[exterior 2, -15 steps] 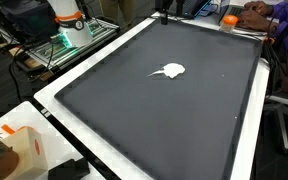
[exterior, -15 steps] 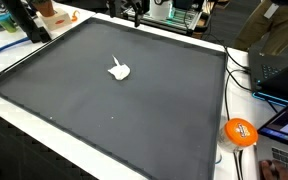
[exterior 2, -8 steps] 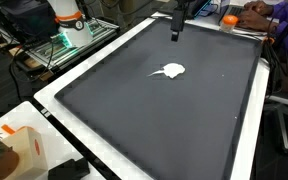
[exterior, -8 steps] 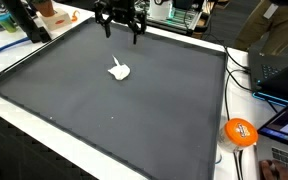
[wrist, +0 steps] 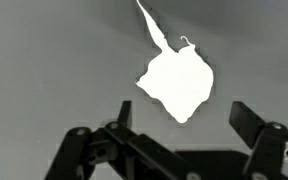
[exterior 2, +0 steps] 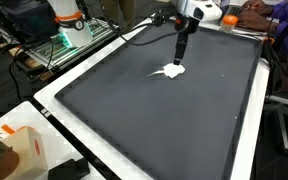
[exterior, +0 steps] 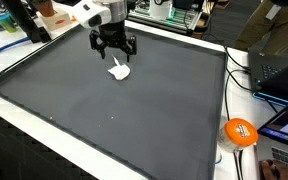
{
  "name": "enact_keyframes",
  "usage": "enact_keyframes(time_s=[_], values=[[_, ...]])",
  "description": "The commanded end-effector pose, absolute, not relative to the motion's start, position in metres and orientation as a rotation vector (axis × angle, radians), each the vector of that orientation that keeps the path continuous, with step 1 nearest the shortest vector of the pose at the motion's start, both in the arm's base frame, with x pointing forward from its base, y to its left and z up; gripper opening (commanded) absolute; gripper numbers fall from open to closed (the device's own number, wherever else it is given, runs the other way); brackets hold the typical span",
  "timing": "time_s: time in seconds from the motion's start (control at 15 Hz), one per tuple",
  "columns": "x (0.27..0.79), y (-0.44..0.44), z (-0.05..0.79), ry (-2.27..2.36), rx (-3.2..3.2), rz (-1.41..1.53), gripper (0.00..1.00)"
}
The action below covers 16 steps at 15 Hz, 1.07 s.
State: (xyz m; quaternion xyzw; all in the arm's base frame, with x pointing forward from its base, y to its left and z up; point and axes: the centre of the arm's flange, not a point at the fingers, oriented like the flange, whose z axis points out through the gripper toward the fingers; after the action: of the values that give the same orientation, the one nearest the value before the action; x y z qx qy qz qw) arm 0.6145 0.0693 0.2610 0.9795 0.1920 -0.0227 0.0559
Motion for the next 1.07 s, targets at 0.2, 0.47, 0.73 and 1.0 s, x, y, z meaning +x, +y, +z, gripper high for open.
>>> enact_keyframes(time_s=[0.2, 0.47, 0.73, 1.0], values=[[0.633, 0.074, 0.209, 0.603, 2.977, -0.051, 0.95], [0.629, 0.071, 0.197, 0.588, 2.984, -0.089, 0.61], [0.629, 0.075, 0.196, 0.587, 3.003, -0.102, 0.31], [0.632, 0.076, 0.199, 0.564, 3.010, -0.103, 0.03]])
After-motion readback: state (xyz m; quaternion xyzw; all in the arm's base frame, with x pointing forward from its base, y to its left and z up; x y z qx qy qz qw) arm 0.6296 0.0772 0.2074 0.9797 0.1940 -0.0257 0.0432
